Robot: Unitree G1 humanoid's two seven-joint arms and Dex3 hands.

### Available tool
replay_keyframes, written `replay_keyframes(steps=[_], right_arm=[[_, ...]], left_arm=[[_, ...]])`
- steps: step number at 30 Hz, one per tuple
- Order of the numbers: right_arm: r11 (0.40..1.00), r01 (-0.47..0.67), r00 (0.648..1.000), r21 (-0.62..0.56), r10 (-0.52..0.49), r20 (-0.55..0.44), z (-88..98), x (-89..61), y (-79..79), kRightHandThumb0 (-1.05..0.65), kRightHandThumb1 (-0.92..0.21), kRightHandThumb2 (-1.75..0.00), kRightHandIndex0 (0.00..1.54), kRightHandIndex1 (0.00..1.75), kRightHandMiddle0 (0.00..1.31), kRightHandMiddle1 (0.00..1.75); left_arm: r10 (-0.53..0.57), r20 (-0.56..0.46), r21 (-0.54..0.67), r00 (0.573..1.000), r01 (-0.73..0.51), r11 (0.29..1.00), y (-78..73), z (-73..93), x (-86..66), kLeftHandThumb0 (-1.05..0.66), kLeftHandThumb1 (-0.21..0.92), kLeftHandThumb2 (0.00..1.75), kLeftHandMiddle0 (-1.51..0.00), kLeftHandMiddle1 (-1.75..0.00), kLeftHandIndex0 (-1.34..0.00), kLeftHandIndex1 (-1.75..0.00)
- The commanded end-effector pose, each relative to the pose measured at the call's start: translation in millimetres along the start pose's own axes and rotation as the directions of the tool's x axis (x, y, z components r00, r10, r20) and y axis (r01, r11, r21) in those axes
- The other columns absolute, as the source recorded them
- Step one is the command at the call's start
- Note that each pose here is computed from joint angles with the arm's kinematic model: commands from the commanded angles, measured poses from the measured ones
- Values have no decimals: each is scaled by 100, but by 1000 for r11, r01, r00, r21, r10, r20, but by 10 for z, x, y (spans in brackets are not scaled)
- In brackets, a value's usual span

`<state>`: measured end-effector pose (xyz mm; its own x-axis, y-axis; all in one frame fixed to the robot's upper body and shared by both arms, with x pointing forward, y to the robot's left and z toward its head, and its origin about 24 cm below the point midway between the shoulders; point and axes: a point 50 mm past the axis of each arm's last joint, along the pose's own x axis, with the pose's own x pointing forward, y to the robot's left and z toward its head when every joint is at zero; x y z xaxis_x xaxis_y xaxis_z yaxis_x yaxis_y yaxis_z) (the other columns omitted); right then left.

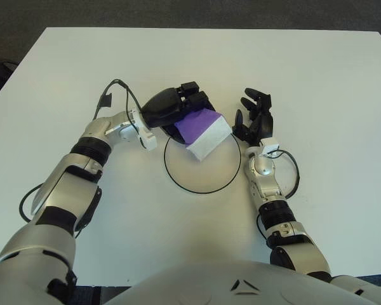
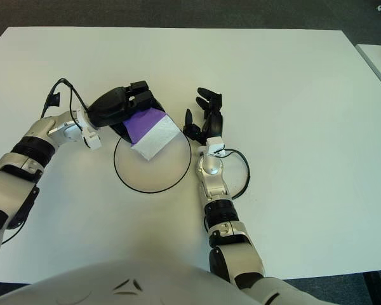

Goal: Put the tissue paper into the plate.

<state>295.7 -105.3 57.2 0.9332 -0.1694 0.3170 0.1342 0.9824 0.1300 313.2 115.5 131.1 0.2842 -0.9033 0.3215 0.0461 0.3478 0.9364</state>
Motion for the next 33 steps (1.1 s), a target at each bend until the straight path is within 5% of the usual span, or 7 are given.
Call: replay_keyframes(steps=[1,22,29,33], right_arm=[[996,37,973,-86,-55,-226,-451,-395,-258,-37,-65,-87,33,82,1,112],[995,36,973,-94,-57,-225,-449,-391,-262,-38,-68,-83,32,80,1,111],[995,39,971,-91,-59,-230,-452,-395,-263,-38,-68,-84,32,80,0,112],[995,41,970,-91,-61,-235,-455,-399,-263,-39,-69,-83,32,80,0,111]], left_arm=[[-103,7,-49,995,103,994,-218,79,-152,-44,41,120,-106,-175,-53,-175],[-77,17,-63,997,78,995,-454,170,-221,-43,43,117,-101,-175,-52,-175],[-50,27,-115,998,53,992,-514,205,-241,-40,63,91,-63,-175,-38,-175],[-89,34,-148,995,93,985,-534,210,-276,-65,86,62,-18,-126,-11,-153]])
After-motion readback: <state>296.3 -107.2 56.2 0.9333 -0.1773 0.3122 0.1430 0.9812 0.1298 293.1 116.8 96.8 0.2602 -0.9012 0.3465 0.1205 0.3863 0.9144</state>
